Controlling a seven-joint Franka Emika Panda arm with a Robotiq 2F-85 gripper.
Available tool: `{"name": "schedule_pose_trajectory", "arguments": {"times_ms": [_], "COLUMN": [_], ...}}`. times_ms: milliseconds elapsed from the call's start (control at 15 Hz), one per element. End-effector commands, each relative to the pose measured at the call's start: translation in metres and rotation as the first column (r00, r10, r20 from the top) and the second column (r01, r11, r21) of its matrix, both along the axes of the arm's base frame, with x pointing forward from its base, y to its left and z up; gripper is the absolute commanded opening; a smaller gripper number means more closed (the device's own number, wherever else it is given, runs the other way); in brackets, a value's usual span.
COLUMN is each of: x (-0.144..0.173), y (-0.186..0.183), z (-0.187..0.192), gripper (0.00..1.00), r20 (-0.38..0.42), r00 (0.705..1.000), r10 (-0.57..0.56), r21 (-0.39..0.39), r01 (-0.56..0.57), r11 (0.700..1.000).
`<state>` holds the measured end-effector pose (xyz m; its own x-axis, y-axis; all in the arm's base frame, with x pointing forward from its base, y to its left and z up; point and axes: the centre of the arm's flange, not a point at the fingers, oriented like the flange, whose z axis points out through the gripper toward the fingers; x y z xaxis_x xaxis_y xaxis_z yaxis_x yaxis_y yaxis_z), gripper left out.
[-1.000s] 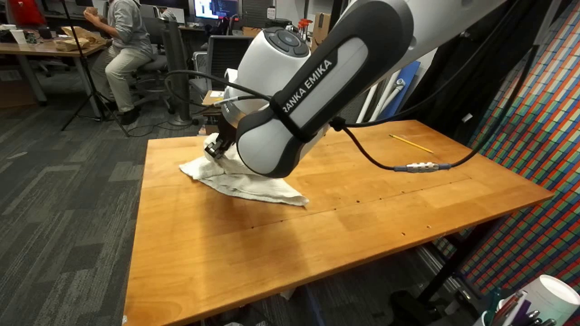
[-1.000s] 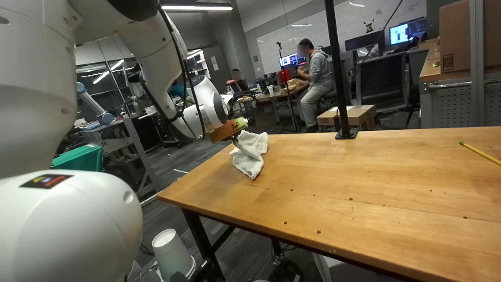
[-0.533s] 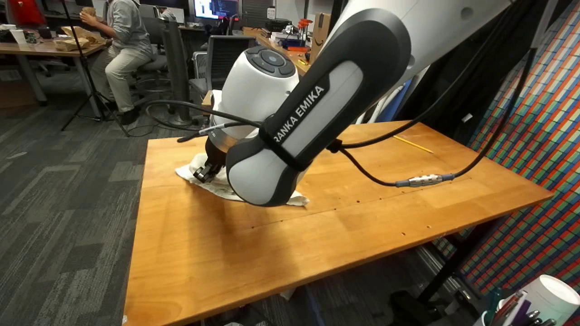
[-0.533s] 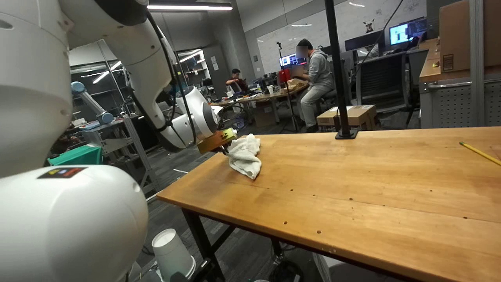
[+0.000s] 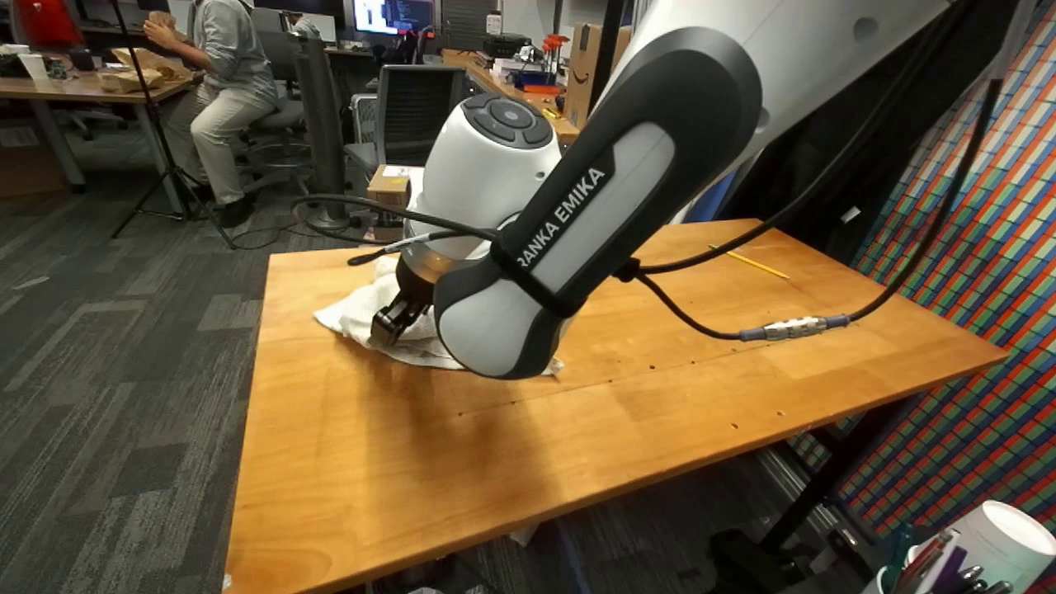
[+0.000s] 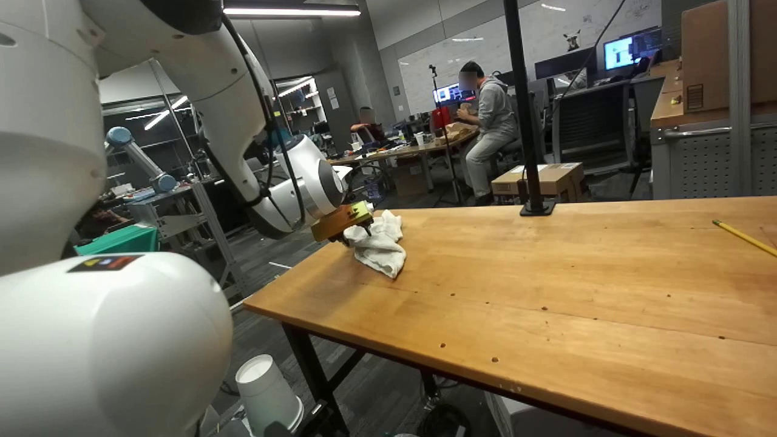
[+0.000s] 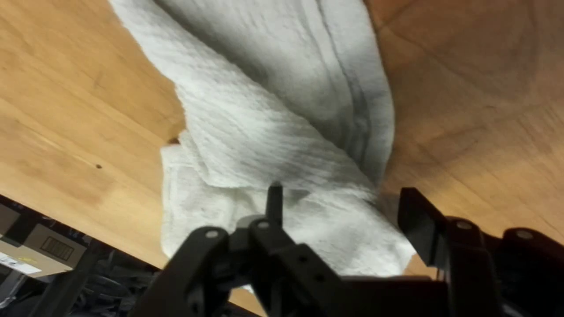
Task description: Fold the cloth on the table
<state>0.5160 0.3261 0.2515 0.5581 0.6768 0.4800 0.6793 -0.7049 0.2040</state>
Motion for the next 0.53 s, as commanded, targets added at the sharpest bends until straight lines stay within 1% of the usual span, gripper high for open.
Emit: {"name": "schedule_pose_trajectory", "arguments": {"times_ms": [0, 467], "x": [-0.001, 0.0], "y": [-0.044, -0.128], "z": [0.018, 0.034], "gripper": [0.99, 1.0], "r20": [0.025, 0.035], "r00": [0.997, 0.974], "r10": [-0.076, -0.225], "r21": [0.001, -0.048], "r01": [0.076, 0.226], "r11": [0.997, 0.973]}}
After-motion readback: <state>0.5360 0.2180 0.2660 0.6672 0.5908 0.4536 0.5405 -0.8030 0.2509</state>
